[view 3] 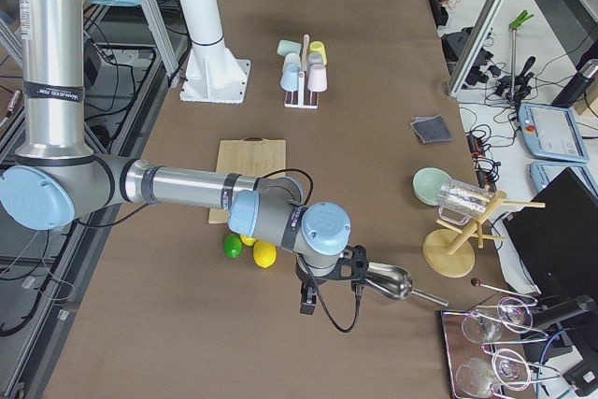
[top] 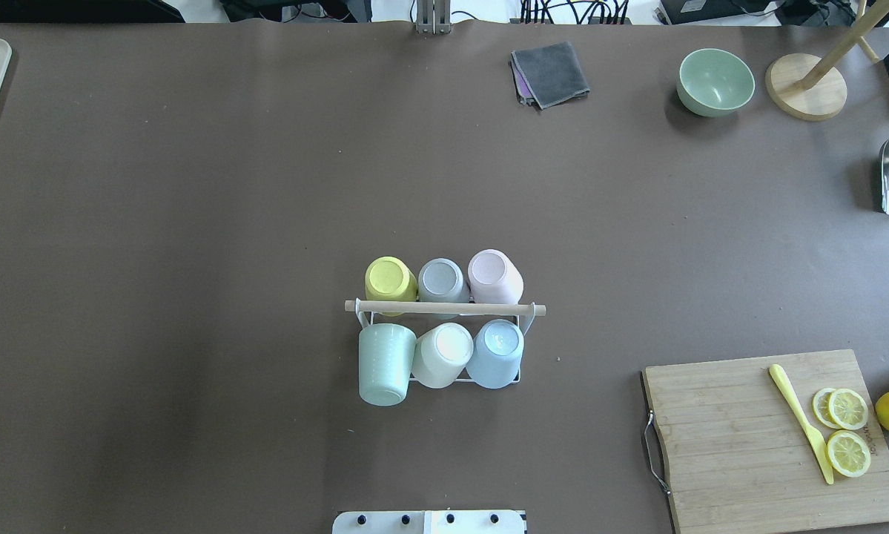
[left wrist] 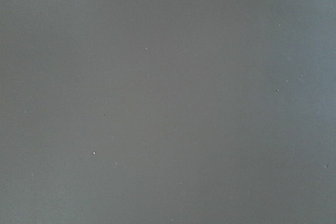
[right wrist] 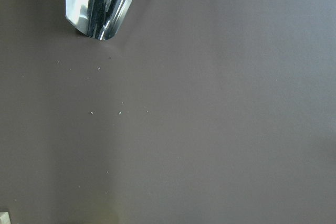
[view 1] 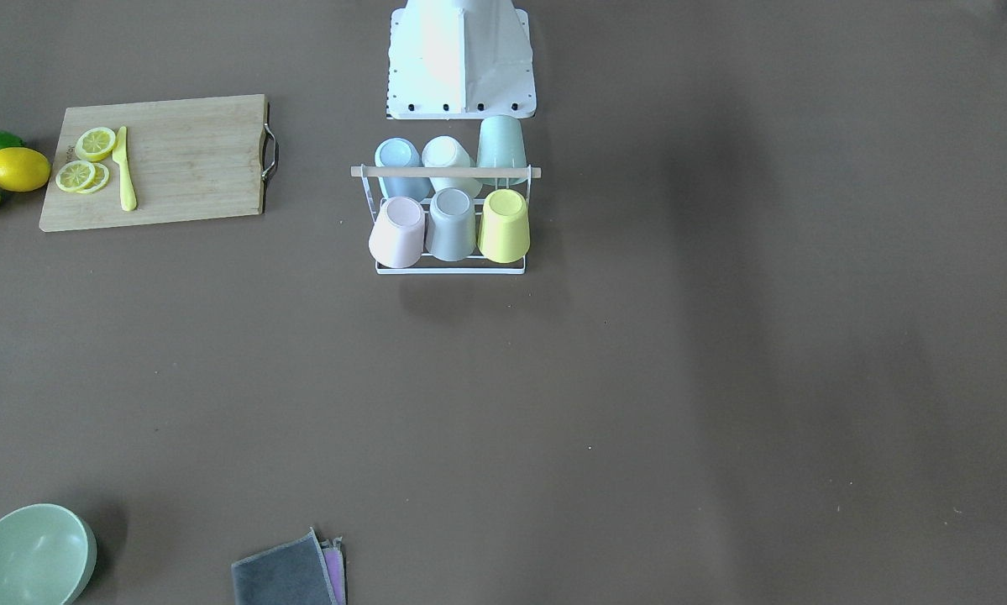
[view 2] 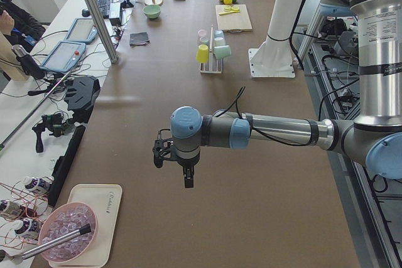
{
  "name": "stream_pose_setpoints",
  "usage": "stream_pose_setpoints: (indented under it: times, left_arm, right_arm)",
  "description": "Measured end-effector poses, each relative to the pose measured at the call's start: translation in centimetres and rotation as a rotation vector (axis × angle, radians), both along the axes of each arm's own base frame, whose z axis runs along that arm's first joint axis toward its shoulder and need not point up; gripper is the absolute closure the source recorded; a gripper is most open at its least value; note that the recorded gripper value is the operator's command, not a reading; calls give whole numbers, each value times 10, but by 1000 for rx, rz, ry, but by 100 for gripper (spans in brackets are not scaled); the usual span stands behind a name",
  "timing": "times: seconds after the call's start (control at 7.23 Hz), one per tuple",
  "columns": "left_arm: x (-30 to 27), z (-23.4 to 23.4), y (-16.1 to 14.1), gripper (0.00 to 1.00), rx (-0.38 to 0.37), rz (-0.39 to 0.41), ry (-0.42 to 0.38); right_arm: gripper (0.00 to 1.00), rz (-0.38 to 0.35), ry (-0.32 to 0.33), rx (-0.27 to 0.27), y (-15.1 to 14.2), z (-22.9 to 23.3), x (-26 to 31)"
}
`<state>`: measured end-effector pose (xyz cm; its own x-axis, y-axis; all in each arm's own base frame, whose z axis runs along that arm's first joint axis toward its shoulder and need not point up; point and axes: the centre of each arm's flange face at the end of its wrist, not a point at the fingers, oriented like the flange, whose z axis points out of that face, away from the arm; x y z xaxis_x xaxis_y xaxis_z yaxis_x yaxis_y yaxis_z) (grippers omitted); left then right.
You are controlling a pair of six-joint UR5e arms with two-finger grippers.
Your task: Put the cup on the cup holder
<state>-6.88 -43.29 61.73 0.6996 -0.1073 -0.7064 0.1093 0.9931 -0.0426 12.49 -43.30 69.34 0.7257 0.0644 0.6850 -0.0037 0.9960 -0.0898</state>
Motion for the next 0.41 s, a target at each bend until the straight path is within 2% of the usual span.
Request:
stream_pose_setpoints:
  times: [0.41]
  left_arm:
    - [0, 1, -1, 1, -3, 0, 0]
  right_arm:
    - [0, -11, 2, 11, -2, -1, -1]
